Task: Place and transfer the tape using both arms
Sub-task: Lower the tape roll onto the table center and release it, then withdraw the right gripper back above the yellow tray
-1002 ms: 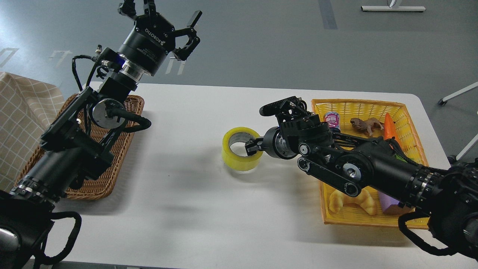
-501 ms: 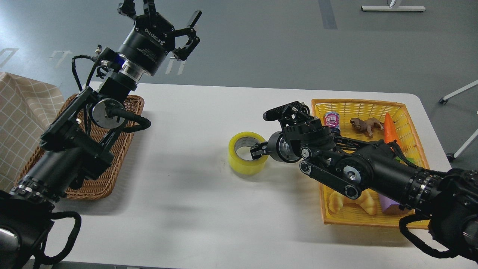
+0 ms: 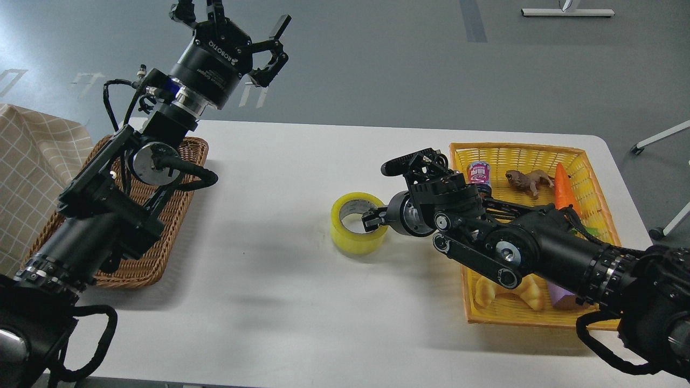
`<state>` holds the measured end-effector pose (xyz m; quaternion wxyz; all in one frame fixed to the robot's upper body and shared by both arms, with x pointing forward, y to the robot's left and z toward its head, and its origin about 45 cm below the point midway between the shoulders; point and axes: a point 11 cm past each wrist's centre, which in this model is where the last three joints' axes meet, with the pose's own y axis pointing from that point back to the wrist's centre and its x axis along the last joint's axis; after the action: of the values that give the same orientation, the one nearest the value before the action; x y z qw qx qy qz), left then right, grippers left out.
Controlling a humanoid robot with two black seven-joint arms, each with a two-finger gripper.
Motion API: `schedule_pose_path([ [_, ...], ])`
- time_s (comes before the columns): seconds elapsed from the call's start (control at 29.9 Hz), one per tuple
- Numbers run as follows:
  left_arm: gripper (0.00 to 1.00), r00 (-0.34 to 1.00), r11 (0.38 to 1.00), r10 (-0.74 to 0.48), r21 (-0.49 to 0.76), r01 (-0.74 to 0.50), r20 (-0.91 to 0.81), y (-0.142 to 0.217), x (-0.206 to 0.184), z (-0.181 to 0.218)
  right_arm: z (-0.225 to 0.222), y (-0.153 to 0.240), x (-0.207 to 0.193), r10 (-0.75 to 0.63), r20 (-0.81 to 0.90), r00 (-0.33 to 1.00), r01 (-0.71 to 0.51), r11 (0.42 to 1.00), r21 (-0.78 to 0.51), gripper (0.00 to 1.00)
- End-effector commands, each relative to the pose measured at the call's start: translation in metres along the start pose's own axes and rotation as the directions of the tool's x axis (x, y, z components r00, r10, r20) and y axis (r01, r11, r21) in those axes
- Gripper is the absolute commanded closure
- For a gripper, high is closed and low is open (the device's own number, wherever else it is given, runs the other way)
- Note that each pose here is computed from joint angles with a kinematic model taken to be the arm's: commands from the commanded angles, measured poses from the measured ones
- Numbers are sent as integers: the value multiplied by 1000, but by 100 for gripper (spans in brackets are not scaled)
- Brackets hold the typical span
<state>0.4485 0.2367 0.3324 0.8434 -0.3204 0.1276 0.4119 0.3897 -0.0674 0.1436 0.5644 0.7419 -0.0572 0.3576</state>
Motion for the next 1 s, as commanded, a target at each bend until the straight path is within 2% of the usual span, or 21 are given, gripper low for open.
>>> schedule_pose_path([
  [0.0, 2, 1000, 1000, 0, 2, 0, 1, 0, 0, 0, 0, 0, -1, -2, 3, 1000, 2, 1000, 2, 48],
  [0.2, 2, 1000, 1000, 0, 2, 0, -1, 0, 0, 0, -1, -2, -5, -10, 18, 1000, 10, 1000, 13, 18],
  [0.3, 2, 1000, 1000, 0, 2, 0, 1, 0, 0, 0, -4, 1, -1, -2, 21, 1000, 1, 1000, 24, 7],
  [0.5, 2, 1000, 1000, 1, 4, -1, 0, 1, 0, -1, -8, 8, 16, 38, 50, 998, -40, 998, 47, 5],
  [0.67, 2, 1000, 1000, 7, 9, -7, 1, 2, 2, -2, -37, 23, 26, 76, 6, 997, -76, 988, 134, 5],
  [0.97, 2, 1000, 1000, 13, 10, -13, 5, 4, 4, -1, 19, 68, 55, 189, 59, 980, -194, 977, 91, 2],
])
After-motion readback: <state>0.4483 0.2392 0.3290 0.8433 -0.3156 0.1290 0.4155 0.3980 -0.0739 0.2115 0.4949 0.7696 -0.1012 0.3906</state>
